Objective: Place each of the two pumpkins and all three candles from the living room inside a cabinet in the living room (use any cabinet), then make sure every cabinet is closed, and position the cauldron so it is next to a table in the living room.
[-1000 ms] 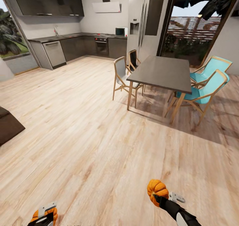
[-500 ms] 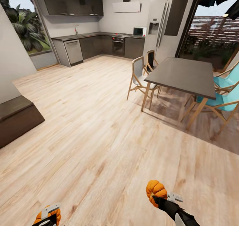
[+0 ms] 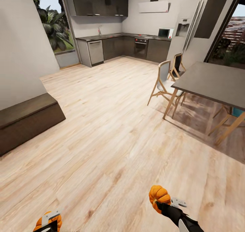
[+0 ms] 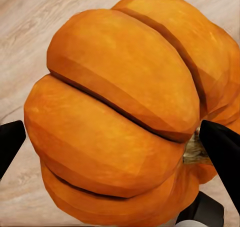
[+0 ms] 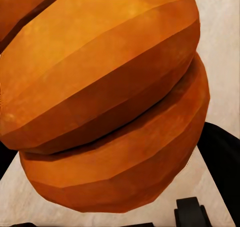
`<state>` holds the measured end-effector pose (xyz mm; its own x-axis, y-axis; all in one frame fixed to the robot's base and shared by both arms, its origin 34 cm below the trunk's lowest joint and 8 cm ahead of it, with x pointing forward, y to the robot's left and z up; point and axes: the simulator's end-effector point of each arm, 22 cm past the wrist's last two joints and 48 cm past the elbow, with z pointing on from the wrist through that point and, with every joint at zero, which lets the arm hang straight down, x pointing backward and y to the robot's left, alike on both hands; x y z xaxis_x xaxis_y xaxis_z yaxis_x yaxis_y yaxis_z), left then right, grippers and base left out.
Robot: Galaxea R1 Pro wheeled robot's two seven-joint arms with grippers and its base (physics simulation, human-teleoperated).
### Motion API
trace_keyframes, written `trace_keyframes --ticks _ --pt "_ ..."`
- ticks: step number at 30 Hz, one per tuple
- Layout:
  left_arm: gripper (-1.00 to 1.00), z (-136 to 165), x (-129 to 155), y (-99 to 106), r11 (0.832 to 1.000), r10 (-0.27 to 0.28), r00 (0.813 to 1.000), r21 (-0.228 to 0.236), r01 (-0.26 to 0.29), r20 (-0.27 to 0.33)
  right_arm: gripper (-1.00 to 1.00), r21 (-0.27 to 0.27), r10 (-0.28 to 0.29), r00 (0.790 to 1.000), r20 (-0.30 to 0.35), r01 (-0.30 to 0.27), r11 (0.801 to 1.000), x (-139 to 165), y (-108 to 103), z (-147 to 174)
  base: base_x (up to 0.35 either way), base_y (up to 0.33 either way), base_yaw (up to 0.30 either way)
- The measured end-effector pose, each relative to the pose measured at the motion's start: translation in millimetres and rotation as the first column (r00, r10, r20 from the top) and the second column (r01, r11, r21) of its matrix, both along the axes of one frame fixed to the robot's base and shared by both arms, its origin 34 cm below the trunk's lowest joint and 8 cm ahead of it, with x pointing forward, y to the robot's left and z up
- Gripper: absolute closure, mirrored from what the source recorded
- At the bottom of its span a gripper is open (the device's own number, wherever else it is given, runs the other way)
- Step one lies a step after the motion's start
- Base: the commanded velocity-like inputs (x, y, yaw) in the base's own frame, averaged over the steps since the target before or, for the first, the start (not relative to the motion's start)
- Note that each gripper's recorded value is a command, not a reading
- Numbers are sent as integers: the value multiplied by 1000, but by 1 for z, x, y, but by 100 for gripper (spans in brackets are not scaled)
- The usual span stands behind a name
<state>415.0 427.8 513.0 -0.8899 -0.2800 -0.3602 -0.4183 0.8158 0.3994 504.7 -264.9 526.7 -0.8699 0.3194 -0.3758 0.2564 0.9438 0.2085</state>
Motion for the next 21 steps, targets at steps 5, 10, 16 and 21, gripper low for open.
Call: trace_keyframes --ticks 5,10,16,21 --pt "100 1 2 0 1000 0 1000 2 0 7 100 -7 0 1000 -1 0 1000 0 0 0 2 2 285" --pt "100 2 3 1 1000 2 1000 4 -2 15 100 5 -4 1000 0 4 1000 1 11 1 0 0 285" --pt "100 3 5 1 1000 3 1000 4 -3 21 100 -8 -12 1000 16 12 1000 5 14 3 0 51 285" --pt "100 4 6 1 1000 4 1000 5 -4 25 100 -15 4 999 46 -3 1000 11 18 6 0 11 285"
